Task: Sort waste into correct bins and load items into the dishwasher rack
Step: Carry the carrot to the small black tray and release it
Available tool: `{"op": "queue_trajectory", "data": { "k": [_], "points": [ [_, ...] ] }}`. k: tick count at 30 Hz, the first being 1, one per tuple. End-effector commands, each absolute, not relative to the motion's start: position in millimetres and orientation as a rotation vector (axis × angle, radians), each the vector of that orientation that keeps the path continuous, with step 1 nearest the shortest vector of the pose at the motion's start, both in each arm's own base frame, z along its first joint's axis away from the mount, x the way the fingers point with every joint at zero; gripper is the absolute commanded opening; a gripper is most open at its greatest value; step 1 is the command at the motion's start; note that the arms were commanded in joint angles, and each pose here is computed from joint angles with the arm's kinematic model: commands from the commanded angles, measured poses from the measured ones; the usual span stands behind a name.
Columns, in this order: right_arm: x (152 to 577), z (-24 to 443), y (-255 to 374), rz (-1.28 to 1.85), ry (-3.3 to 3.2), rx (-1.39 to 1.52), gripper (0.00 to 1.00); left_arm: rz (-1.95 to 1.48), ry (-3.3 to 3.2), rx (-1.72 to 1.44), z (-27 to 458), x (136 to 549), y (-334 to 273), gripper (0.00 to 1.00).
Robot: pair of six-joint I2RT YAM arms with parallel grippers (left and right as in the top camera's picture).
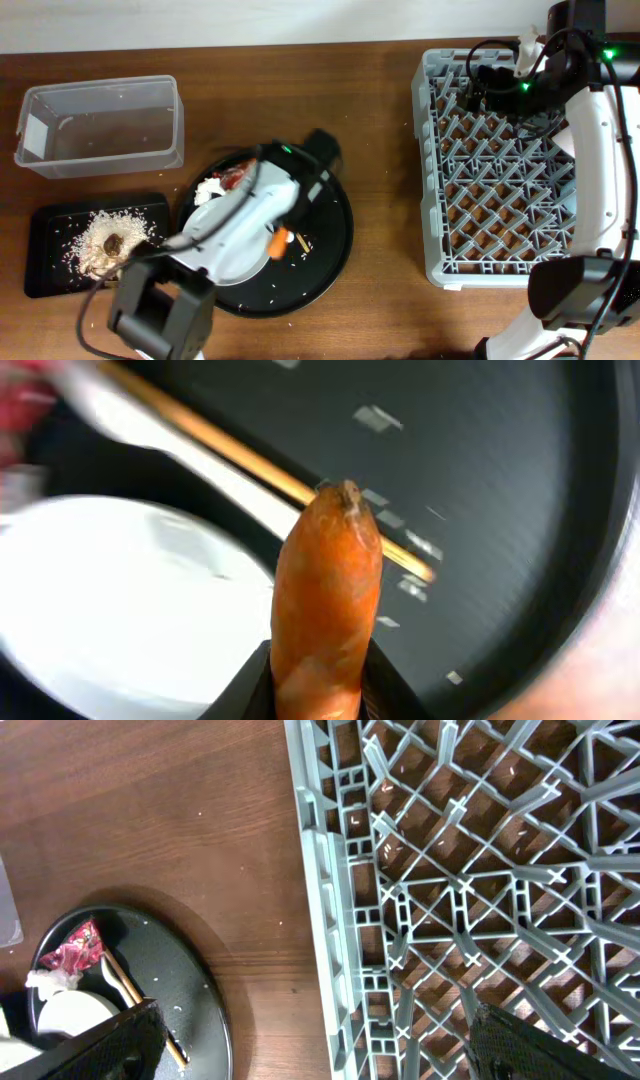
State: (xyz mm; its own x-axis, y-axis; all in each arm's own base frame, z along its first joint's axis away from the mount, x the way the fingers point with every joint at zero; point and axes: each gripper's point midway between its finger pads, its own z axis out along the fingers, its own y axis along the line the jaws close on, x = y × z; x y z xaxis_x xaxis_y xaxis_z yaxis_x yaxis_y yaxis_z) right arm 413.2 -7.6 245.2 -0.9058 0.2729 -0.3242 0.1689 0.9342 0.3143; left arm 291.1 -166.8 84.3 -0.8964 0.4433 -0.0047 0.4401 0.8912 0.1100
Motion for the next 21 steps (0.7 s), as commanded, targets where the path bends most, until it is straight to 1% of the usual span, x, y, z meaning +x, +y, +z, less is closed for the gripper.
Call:
{"op": "queue_trajectory", "data": {
  "k": [1, 2, 3, 5, 6, 9, 12, 16, 18, 21],
  "points": [
    [414.1, 248.0, -10.8, 0.379, 2.713, 0.329, 0.99, 0.169, 2.987, 0.251, 103.5, 350.9, -104.0, 0.13],
    [414.1, 248.0, -10.8, 0.379, 2.713, 0.329, 0.99, 0.152, 2.956, -0.022, 106.5, 370.8, -69.1, 0.13],
    [414.2, 248.1, -10.9, 0.379, 2.713, 0.329, 0.99, 0.116, 2.931, -0.245, 106.8, 379.8, -44.0, 0.13],
    [414.2, 248.2, -10.8, 0.379, 2.713, 0.329, 0.99, 0.052, 2.891, -0.496, 106.6, 387.0, -12.3, 0.13],
    [414.1, 248.0, -10.9, 0.379, 2.713, 0.329, 0.99, 0.017, 2.832, -0.704, 107.3, 391.8, 20.7, 0.14],
    [414.1, 248.0, -10.9, 0.379, 2.713, 0.329, 0.99, 0.019, 2.697, -1.094, 106.7, 385.0, 86.9, 0.14],
    [414.1, 248.0, -10.8, 0.379, 2.713, 0.329, 0.99, -0.001, 2.578, -1.367, 98.0, 372.7, 123.5, 0.14],
    [414.1, 248.0, -10.8, 0.379, 2.713, 0.329, 0.99, 0.016, 2.467, -1.544, 79.3, 353.6, 168.6, 0.14],
    [414.1, 248.0, -10.8, 0.379, 2.713, 0.329, 0.99, 0.023, 2.385, -1.723, 68.5, 332.2, 188.2, 0.14],
    [414.1, 248.0, -10.8, 0.379, 2.713, 0.330, 0.99, 0.035, 2.323, -1.855, 50.8, 307.6, 205.7, 0.15]
  ]
}}
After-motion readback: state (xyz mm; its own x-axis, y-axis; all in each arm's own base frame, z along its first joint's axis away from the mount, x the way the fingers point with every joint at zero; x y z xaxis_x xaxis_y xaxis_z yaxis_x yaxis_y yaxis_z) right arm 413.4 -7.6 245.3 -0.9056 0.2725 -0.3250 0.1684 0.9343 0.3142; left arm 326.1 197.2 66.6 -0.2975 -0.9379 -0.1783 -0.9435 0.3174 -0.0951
